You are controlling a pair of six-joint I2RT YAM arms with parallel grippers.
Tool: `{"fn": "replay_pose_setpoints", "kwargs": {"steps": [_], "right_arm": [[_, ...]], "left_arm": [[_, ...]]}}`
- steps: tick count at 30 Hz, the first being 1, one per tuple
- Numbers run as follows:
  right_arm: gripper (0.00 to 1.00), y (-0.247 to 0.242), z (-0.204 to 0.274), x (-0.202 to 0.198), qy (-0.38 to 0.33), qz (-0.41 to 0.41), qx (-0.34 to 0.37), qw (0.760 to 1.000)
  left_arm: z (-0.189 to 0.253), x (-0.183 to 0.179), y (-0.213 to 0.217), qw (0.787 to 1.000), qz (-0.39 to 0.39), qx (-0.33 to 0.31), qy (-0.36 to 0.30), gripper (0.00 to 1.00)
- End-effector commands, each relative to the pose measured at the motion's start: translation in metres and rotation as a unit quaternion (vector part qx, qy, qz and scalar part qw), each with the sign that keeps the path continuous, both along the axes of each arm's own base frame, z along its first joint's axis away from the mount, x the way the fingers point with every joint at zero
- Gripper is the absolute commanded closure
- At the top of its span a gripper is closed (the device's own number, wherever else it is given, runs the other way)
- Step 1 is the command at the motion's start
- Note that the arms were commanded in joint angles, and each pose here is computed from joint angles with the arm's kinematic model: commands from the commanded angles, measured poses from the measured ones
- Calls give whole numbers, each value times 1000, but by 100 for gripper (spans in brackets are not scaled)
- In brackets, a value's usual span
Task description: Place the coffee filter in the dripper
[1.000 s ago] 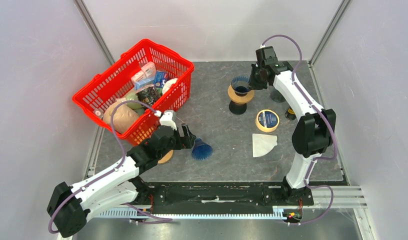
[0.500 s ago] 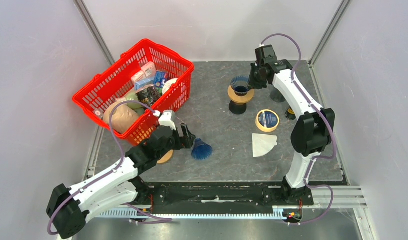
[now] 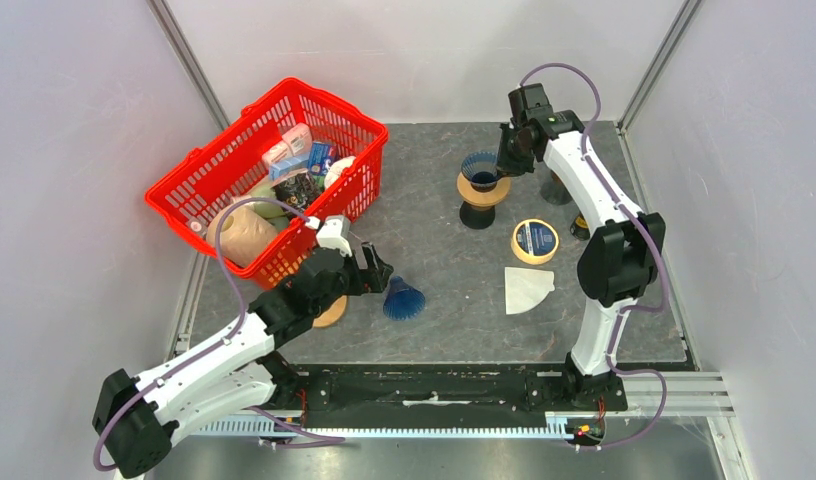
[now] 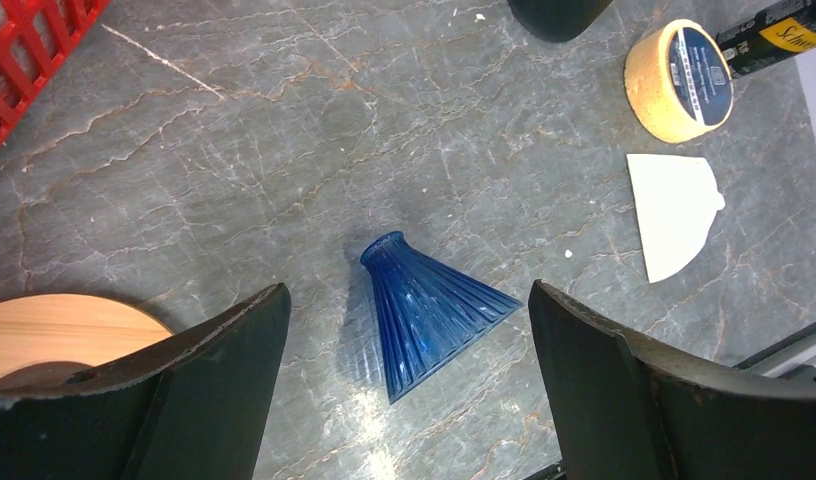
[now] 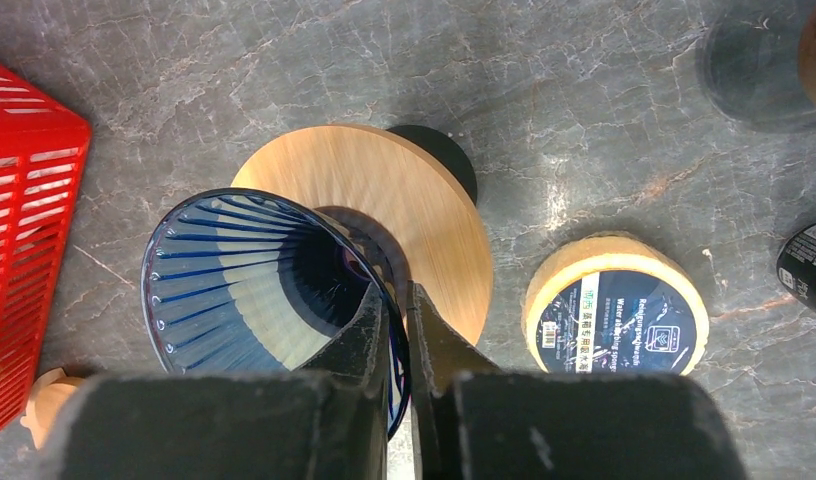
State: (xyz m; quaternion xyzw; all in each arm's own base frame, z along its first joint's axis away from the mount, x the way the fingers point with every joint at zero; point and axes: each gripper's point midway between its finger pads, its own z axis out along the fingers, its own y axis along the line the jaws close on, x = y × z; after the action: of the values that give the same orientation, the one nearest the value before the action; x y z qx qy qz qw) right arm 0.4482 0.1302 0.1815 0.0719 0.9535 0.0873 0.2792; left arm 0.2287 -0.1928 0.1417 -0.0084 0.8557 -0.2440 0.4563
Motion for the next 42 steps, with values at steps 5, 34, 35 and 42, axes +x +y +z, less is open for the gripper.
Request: {"fn": "replay_pose_setpoints", "kwargs": {"steps": [5,34,35,42], "right_arm": [[81,-22,-17,-19,66,-17,-54,996],[3,-33,98,-24,-124,-53,2,991],[3,-40,98,-34,-128,-65,0,990],[3,-86,41,-126,-92,-166,4,982]], "left_arm": [[36,5,-13,999,-20,-34,-31,5],[40,3,-16,998,-29,-41,-32,4],[39,3,-16,998,-29,-40,-31,4],[33,2,-30,997,-63,-44,-28,4]]}}
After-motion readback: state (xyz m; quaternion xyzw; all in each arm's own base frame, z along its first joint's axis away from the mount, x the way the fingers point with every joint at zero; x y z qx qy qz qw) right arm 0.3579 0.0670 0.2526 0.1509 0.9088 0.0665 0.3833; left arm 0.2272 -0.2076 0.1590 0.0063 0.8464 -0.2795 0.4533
